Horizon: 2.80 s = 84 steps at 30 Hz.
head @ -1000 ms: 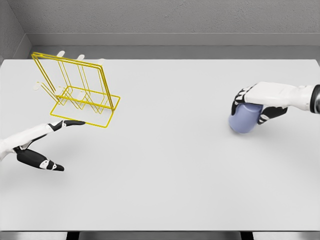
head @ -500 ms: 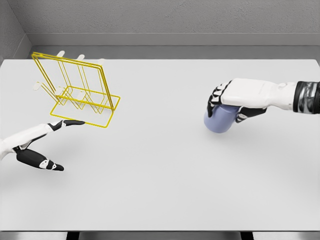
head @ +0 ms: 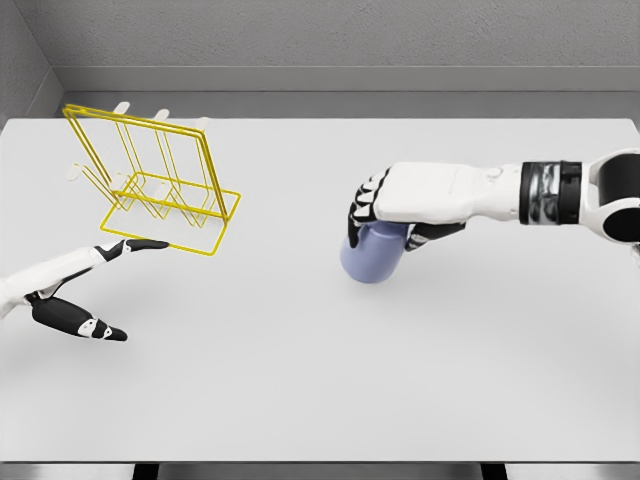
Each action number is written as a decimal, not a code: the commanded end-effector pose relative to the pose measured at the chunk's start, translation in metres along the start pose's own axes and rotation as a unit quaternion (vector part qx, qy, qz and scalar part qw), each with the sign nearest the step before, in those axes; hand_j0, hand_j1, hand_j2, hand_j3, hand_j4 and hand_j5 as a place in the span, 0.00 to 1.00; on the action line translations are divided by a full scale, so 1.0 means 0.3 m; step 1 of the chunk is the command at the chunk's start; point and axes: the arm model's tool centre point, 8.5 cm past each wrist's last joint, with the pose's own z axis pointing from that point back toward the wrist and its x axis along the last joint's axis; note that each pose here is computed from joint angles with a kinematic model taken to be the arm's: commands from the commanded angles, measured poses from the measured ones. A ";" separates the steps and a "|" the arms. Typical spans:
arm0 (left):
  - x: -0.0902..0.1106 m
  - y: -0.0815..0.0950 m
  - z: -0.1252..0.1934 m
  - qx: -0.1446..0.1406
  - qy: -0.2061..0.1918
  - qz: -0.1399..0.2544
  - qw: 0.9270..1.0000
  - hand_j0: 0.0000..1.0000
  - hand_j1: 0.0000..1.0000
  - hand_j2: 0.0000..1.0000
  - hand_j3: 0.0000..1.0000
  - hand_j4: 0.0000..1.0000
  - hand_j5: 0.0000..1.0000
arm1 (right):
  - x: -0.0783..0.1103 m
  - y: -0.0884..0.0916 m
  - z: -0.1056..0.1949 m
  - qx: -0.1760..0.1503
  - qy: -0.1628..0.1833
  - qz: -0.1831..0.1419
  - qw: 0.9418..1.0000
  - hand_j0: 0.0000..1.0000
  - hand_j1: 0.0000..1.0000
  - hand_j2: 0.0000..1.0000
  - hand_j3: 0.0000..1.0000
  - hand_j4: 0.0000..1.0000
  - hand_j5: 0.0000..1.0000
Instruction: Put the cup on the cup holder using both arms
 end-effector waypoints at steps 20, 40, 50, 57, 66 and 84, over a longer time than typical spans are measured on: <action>-0.001 0.007 0.004 0.005 0.000 0.004 1.000 1.00 1.00 1.00 1.00 1.00 1.00 | 0.134 -0.061 -0.239 -0.018 -0.093 0.004 0.996 0.55 0.55 0.55 0.55 0.55 0.55; -0.002 0.007 0.004 0.004 0.000 0.003 1.000 1.00 1.00 1.00 1.00 1.00 1.00 | 0.254 -0.184 -0.425 -0.030 -0.123 0.011 0.992 0.55 0.55 0.55 0.55 0.55 0.55; -0.001 0.007 0.004 0.005 0.000 0.004 1.000 1.00 1.00 1.00 1.00 1.00 1.00 | 0.244 -0.169 -0.446 -0.018 -0.094 0.014 0.995 1.00 1.00 1.00 1.00 1.00 1.00; -0.001 0.007 0.004 0.005 0.000 0.004 1.000 1.00 1.00 1.00 1.00 1.00 1.00 | 0.214 -0.181 -0.409 -0.022 -0.079 0.020 0.996 1.00 1.00 1.00 1.00 1.00 1.00; 0.017 0.038 -0.053 0.018 -0.009 0.010 1.000 1.00 1.00 1.00 1.00 1.00 1.00 | -0.047 -0.252 0.122 -0.074 0.072 0.066 0.992 1.00 1.00 1.00 1.00 1.00 1.00; -0.031 -0.034 -0.219 -0.005 0.045 0.116 0.992 1.00 1.00 1.00 1.00 1.00 1.00 | -0.083 -0.051 0.445 -0.082 0.111 0.040 0.990 1.00 1.00 1.00 1.00 1.00 1.00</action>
